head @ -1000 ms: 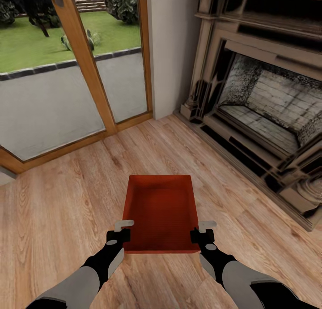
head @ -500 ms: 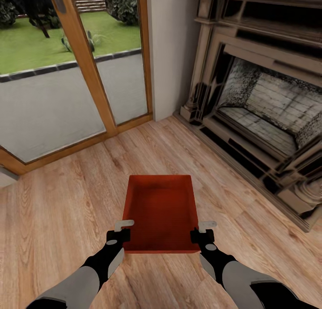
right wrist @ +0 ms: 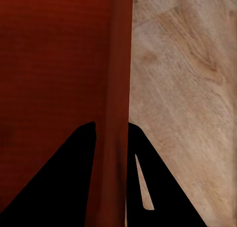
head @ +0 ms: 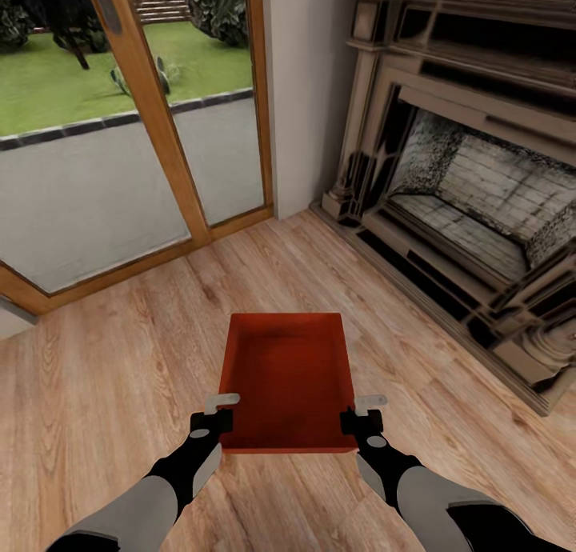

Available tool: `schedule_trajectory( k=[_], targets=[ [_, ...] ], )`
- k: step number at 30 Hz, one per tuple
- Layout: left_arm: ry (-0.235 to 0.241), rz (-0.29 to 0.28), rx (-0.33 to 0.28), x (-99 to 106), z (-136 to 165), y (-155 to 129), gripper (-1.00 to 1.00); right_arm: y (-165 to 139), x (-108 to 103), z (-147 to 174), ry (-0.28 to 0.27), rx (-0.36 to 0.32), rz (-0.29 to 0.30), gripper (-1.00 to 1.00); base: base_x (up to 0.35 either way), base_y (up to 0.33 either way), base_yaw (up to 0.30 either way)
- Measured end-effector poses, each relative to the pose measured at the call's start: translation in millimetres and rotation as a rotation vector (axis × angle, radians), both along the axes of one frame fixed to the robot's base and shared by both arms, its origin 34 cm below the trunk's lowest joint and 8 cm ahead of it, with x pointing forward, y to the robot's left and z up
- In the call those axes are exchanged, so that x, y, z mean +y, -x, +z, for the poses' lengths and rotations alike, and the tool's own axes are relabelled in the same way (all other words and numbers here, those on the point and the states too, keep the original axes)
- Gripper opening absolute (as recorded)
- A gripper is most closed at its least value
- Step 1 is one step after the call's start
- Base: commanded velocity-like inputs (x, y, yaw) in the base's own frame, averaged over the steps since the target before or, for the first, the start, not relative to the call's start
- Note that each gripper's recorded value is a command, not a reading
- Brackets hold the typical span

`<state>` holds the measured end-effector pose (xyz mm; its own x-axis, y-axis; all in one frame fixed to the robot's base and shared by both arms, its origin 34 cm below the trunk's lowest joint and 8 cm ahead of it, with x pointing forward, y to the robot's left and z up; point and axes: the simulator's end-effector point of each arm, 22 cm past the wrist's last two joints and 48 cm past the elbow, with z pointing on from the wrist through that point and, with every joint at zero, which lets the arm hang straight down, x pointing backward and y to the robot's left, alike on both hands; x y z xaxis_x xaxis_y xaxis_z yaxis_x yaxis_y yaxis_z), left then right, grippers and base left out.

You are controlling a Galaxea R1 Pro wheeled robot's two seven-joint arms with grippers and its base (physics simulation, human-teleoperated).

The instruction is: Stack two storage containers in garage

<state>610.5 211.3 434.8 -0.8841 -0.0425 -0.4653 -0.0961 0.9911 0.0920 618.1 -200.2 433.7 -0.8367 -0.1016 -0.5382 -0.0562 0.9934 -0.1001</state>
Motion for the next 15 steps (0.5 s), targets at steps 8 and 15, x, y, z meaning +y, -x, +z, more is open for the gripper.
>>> schedule_trajectory(
  k=[8, 15],
  targets=[
    [0.001, 0.002, 0.003, 0.3, 12.9, 0.7, -1.00, 0.1, 0.2, 13.2, 0.003, 0.004, 0.003, -1.00, 0.000, 0.000, 0.000],
    [0.001, 0.001, 0.002, 0.0, 24.7, -0.1, -1.00, 0.0, 0.1, 24.7, 0.001, 0.003, 0.002, -1.00, 0.000, 0.000, 0.000]
  ],
)
